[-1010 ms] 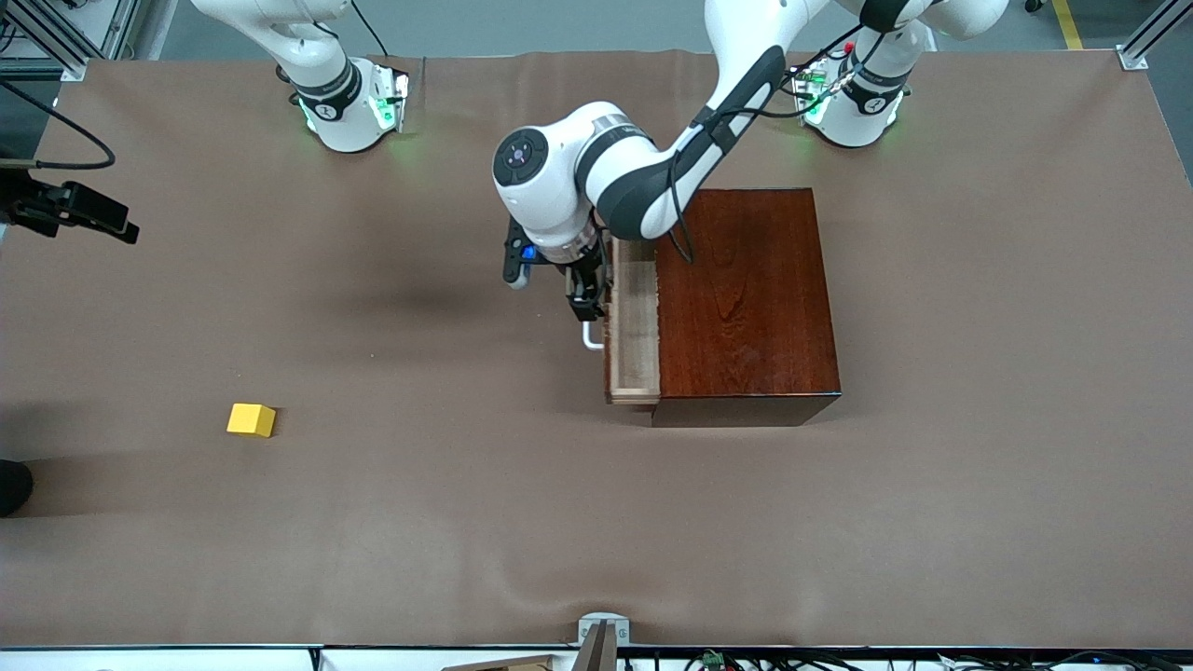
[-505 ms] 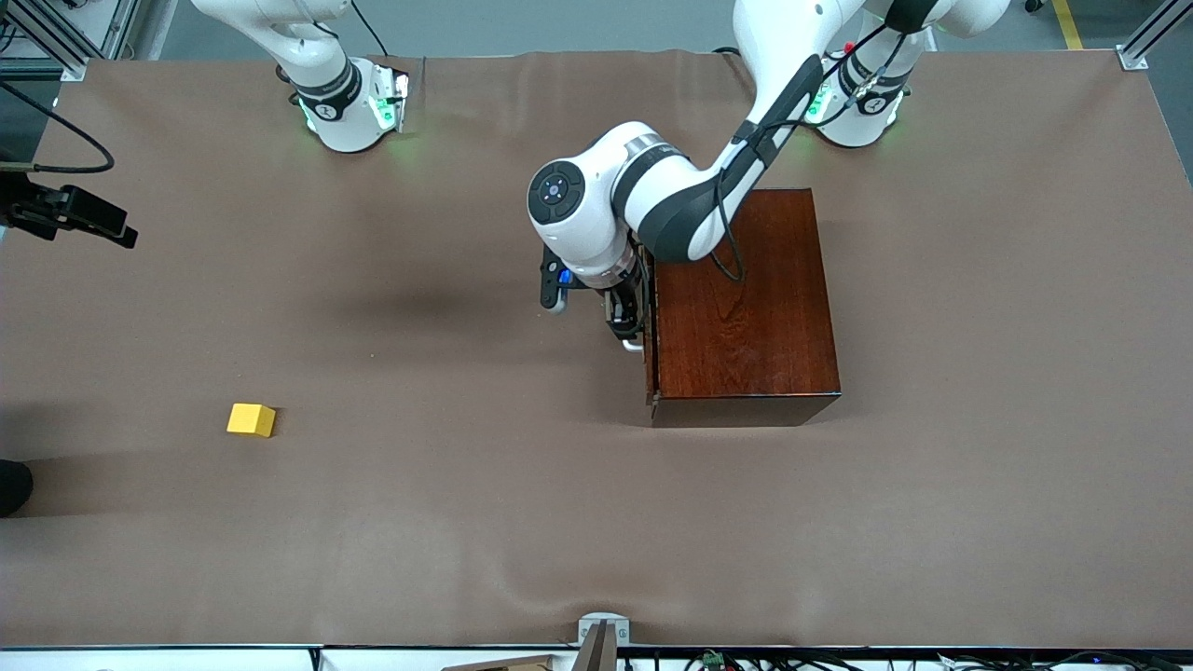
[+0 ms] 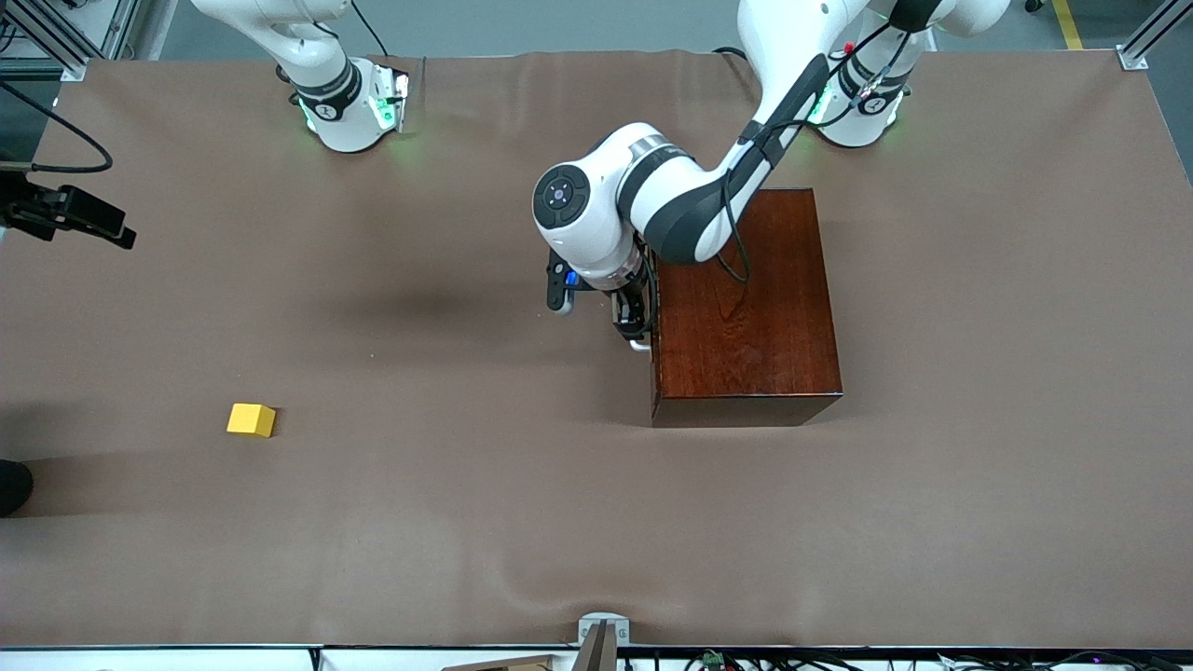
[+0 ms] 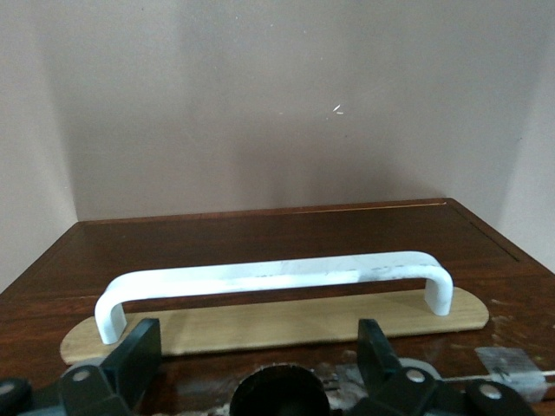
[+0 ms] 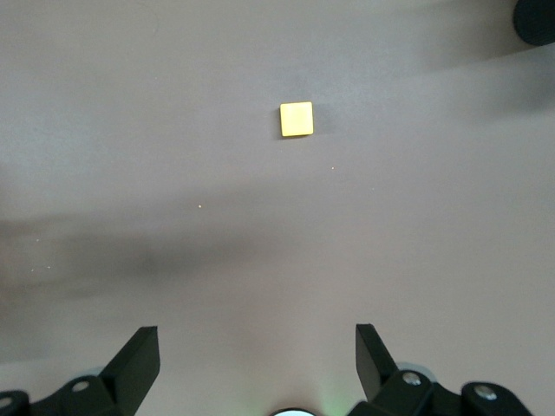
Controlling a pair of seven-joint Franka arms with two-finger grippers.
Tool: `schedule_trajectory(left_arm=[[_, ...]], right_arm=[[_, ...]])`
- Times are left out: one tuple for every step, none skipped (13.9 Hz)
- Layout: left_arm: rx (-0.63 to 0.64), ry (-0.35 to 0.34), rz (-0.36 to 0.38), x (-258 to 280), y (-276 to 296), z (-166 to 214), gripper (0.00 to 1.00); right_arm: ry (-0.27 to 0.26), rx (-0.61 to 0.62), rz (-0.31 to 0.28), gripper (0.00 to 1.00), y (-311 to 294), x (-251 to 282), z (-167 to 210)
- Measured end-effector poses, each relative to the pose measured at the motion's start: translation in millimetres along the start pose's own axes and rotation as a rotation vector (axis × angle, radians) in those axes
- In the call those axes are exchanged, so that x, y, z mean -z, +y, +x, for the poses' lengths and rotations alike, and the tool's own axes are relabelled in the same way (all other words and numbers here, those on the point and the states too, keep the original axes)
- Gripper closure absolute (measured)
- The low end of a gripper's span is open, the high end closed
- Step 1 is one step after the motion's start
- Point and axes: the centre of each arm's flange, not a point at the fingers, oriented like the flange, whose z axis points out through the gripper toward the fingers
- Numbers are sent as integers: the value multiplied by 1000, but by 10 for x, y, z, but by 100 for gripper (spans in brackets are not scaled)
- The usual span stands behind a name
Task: Open drawer, take yellow block, close drawer
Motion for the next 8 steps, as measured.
schedule_trajectory(left_arm=[[2,0,0,0,-2,-2,0],[9,1,1,8,-9,-8,0],[23,8,7,35,-29,-21,0],[49,30,28,106,-83,-43,0],[78,69,67,226,-176,-83,0],[108,119,111,363,-270,-130,0],[147,171,152,506,-346,-182,0],[184,208,179,627,-385,-223,0]], right_arm=[[2,-1,0,0,1,6,0],[4,-4,0,0,5,15,0],[6,-6,1,0,10,28,0],[9,-8,1,0,16,39,-1],[10,-9,1,0,22,46,-1],[10,-10,1,0,25,47,-1],[10,-10,1,0,25,47,-1],[10,-10,1,0,24,47,-1]])
